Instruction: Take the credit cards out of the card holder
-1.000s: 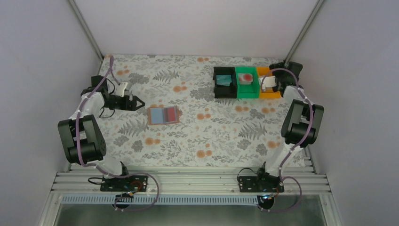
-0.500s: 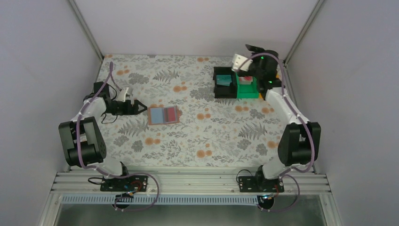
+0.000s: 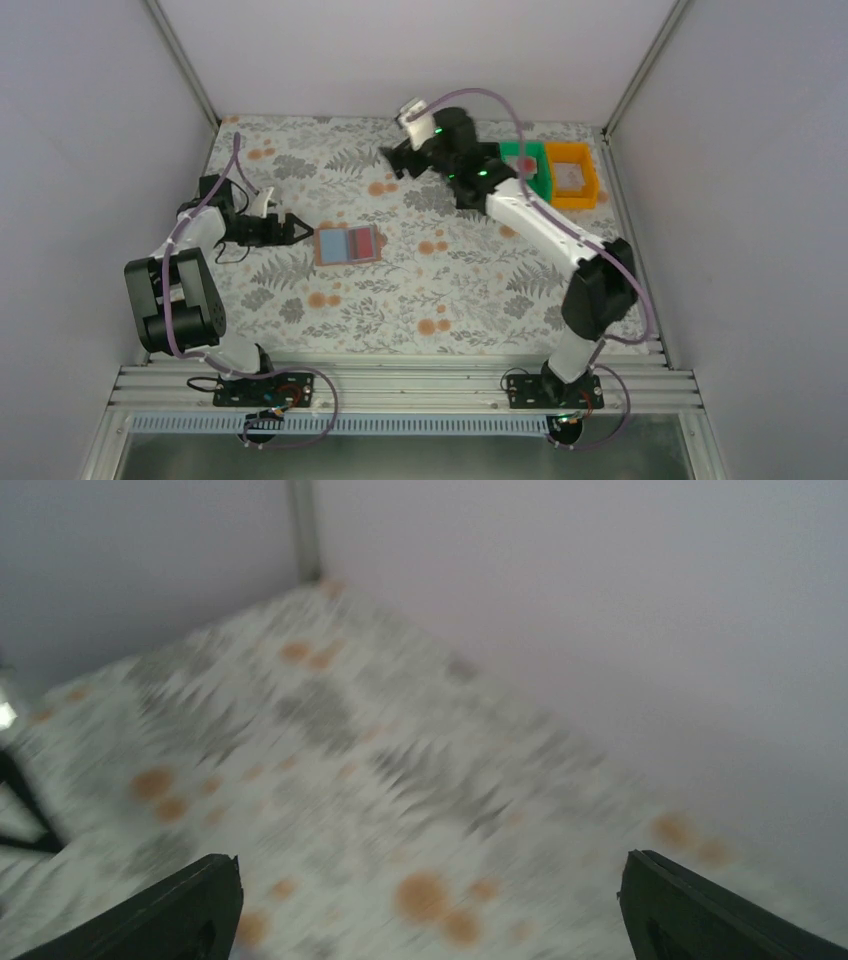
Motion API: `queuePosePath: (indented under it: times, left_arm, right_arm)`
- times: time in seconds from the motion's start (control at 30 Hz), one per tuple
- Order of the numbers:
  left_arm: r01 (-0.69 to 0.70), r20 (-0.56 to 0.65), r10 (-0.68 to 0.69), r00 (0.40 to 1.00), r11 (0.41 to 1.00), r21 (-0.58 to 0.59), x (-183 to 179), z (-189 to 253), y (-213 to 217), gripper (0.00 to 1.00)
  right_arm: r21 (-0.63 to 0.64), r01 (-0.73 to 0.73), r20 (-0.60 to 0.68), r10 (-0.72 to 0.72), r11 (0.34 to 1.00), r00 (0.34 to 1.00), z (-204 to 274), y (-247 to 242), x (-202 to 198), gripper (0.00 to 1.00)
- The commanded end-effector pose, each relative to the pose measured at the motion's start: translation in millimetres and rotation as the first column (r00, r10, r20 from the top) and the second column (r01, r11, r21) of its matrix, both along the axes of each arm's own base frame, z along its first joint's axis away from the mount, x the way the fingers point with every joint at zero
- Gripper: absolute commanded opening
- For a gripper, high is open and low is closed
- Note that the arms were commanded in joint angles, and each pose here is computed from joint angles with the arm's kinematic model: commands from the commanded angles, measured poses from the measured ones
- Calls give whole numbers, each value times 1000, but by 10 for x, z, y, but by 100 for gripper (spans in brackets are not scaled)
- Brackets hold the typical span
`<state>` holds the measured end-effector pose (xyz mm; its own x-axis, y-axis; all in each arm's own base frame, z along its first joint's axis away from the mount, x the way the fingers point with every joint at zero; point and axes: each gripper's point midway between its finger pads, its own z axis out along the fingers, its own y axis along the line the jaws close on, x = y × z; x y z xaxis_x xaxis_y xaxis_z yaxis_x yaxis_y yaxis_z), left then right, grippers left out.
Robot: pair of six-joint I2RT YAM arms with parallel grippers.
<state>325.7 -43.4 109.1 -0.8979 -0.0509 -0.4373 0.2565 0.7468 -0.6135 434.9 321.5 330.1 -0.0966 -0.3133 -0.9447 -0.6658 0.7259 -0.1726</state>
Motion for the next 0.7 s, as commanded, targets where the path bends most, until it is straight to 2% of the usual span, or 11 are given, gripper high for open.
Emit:
queuePosePath:
  times: [0.0,0.07,0.2,0.33,0.53,0.67]
  left_arm:
    - [42,62,-46,997,997,69,-33,91,84,100]
    - [68,75,-76,994,992,104,-81,96,96,100]
    - [113,57,-121,991,986,121,-140,111,106,100]
    - [151,47,-157,986,981,119,-186,102,91,100]
    - [168,-42,-166,985,984,66,-168,-176,82,100]
    - [165,-47,-164,985,986,8,-104,-207,34,100]
  right_arm:
    - [21,94,-505,-70,995,860,-1145,419,-366,94]
    - [-22,95,-593,-89,995,800,-1485,532,-511,94]
    - [-23,90,-722,-79,996,688,-1877,667,-761,93]
    - [-108,120,-779,-159,987,606,-2312,594,-913,93]
    - [-82,98,-838,-122,992,533,-2529,776,-966,93]
    - [-52,74,-862,-82,996,500,-2596,882,-1017,92]
